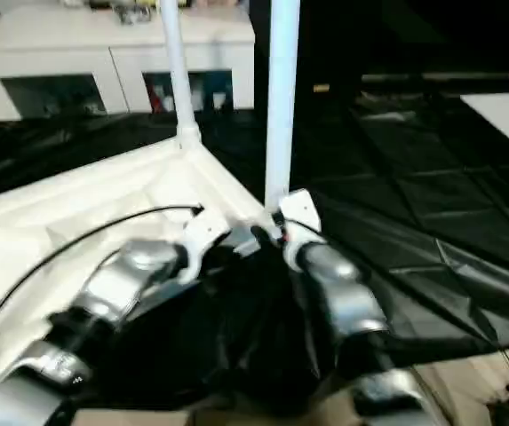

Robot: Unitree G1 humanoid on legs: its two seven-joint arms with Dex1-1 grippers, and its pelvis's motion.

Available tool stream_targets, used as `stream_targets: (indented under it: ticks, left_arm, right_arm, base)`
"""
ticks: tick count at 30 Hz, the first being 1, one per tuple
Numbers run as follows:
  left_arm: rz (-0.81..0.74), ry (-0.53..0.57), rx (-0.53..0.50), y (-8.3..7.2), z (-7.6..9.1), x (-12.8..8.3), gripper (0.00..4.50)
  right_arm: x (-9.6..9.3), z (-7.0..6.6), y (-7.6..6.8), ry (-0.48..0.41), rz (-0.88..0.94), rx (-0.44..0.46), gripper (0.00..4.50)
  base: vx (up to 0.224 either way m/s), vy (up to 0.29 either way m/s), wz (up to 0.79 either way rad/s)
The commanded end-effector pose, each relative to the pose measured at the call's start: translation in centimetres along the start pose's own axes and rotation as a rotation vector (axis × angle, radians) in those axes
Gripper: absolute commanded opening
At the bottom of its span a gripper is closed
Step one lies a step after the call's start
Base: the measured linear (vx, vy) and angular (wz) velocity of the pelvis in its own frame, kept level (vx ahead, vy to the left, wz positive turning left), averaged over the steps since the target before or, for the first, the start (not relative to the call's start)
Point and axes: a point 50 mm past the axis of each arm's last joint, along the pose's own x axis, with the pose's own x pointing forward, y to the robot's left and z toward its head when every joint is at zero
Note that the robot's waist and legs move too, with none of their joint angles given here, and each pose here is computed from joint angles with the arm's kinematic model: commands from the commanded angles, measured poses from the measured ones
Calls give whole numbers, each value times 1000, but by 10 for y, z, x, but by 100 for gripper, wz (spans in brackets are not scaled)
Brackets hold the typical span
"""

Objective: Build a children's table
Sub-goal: Rotate leg to tighten

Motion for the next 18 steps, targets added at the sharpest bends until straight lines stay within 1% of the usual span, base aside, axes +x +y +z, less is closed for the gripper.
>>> stream_targets:
  ticks: [1,3,4,5,8,11,13,18]
  left_arm:
    - [-134,25,31,-18,-16,2,0]
    - [-176,19,57,-20,-16,-2,0]
    - [-231,15,95,-23,-16,-10,0]
    - [-252,10,98,-24,-16,-14,0]
    - [-326,-14,124,-28,-14,-25,0]
    - [-408,5,158,-33,-16,-38,0]
    - [-419,16,174,-34,-17,-43,0]
    - [-424,9,178,-35,-15,-47,0]
  right_arm:
    - [-5,15,24,-78,270,-90,380]
    - [-14,12,22,-70,321,-123,380]
    - [-22,11,18,-64,354,-155,380]
    - [-26,10,16,-60,367,-164,380]
    - [-34,8,10,-46,392,-170,380]
    - [-43,2,8,1,453,-180,380]
    - [-49,-1,8,25,493,-184,380]
    - [-52,-3,9,43,527,-193,380]
  base:
    - [0,0,0]
    - [62,5,-2]
    - [66,12,-4]
    - [65,17,-3]
    - [39,10,0]
    - [0,0,0]
    - [0,0,0]
    - [0,0,0]
